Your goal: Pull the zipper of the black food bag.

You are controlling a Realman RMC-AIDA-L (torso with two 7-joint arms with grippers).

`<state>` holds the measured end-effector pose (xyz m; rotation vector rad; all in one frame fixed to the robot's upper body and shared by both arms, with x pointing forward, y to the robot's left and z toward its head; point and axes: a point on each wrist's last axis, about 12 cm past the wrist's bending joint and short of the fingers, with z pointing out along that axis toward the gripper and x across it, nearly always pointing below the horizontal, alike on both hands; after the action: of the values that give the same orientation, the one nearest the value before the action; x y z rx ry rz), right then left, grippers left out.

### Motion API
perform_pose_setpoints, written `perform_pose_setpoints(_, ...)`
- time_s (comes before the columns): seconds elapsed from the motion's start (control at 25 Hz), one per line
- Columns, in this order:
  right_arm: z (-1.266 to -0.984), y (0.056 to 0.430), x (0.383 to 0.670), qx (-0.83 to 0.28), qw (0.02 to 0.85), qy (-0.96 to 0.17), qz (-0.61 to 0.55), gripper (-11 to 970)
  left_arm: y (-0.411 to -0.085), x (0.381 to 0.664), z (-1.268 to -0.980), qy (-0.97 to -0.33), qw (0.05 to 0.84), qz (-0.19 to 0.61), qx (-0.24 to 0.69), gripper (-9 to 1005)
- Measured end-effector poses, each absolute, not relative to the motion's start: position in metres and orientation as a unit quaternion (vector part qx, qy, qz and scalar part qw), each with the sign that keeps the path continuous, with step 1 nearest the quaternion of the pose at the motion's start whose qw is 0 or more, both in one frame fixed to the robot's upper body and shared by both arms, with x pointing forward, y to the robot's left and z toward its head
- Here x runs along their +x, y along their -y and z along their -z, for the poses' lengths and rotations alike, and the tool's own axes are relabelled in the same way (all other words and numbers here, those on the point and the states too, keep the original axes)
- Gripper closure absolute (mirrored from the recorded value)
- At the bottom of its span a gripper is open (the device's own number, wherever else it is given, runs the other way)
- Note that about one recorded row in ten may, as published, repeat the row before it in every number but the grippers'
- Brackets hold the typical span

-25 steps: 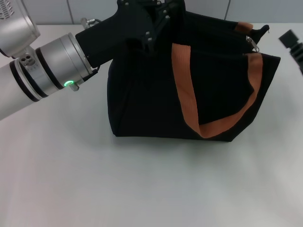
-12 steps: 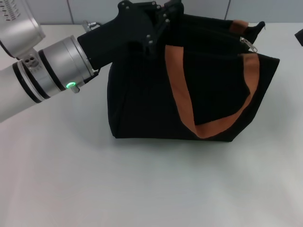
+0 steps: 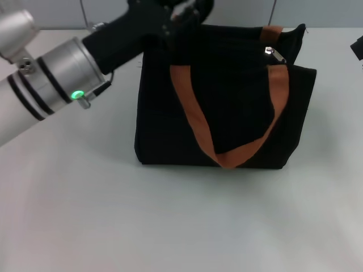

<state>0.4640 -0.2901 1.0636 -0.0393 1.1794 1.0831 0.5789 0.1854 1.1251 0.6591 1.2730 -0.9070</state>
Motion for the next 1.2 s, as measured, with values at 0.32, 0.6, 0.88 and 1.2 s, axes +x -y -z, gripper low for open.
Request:
perform_pose_setpoints(0.32,-1.066,0.293,0.453,-0.042,0.72,-0.51,-0.468,119,-0.22,0.555,-1.115,-0.551,0.69,0.411,0.227,513)
perform_pose_setpoints(0.6,-1.067,0.297,0.438,-0.062,0.741,-0.49,-0.455,119,-0.279,0.509,-1.096,-0.547,0.735,0.367,0.161,211)
perform_pose_setpoints(0.88,-1.074,0.29,0.436,-0.204,0.695,-0.487,-0.487,119,-0.315,0.463,-1.097,-0.519,0.741,0.374,0.205,156)
perform_pose_setpoints(1.2,-1.064,0.273,0.449,-0.361,0.563,-0.543,-0.509,120,-0.302,0.447,-1.09,-0.523,0.618,0.454,0.372,156)
